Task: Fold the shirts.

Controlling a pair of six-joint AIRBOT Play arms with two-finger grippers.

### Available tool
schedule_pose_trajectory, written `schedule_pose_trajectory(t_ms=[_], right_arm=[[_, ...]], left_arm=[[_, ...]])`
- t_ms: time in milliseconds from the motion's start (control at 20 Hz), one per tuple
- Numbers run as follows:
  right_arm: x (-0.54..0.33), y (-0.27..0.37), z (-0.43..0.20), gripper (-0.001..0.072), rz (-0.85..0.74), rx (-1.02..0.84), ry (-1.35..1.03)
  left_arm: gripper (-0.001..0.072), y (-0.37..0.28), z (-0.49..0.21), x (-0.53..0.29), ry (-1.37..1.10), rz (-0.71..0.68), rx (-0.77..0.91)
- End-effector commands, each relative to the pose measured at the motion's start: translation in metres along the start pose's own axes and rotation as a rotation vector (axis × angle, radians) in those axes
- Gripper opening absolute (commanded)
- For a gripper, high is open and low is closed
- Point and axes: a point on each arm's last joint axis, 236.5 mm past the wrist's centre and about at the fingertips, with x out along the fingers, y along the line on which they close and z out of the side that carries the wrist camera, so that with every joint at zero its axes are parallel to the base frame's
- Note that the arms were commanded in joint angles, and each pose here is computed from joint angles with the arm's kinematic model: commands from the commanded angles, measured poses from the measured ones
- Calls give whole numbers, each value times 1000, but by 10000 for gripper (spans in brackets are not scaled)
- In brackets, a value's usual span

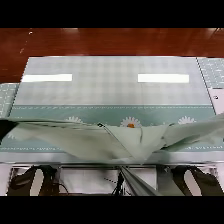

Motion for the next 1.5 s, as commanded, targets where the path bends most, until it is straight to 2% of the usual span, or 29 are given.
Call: schedule_pose_trajectory(t_ms=[0,100,200,350,500,750,900,1150,1200,1250,1300,1400,1450], right_arm=[[94,-13,-55,17,59,46,321],[133,-19,-65,17,80,89,428],[165,-24,-45,17,97,120,433],[223,-26,-7,18,146,200,361],[274,-19,4,18,220,316,385],[318,-15,15,18,274,403,364],[328,-29,40,18,233,418,241],[332,-36,53,20,213,418,181],[331,-34,53,90,224,390,181],[328,-27,53,231,258,345,185],[320,-17,54,296,305,285,193],[294,1,64,305,379,195,180],[279,5,72,355,388,170,158]], left_arm=[[26,48,-42,88,188,-65,-210],[26,50,-44,127,210,-180,-296],[26,62,-21,153,167,-227,-343],[26,104,25,195,47,-199,-458],[26,136,13,244,141,-171,-549],[26,130,-32,298,340,-228,-511],[27,139,-35,314,331,-195,-498],[27,154,-24,321,266,-144,-500],[27,154,-24,321,267,-144,-499],[27,153,-25,320,270,-146,-499],[27,151,-26,320,276,-152,-497],[27,150,-27,319,282,-159,-485],[27,150,-27,319,282,-161,-472]])
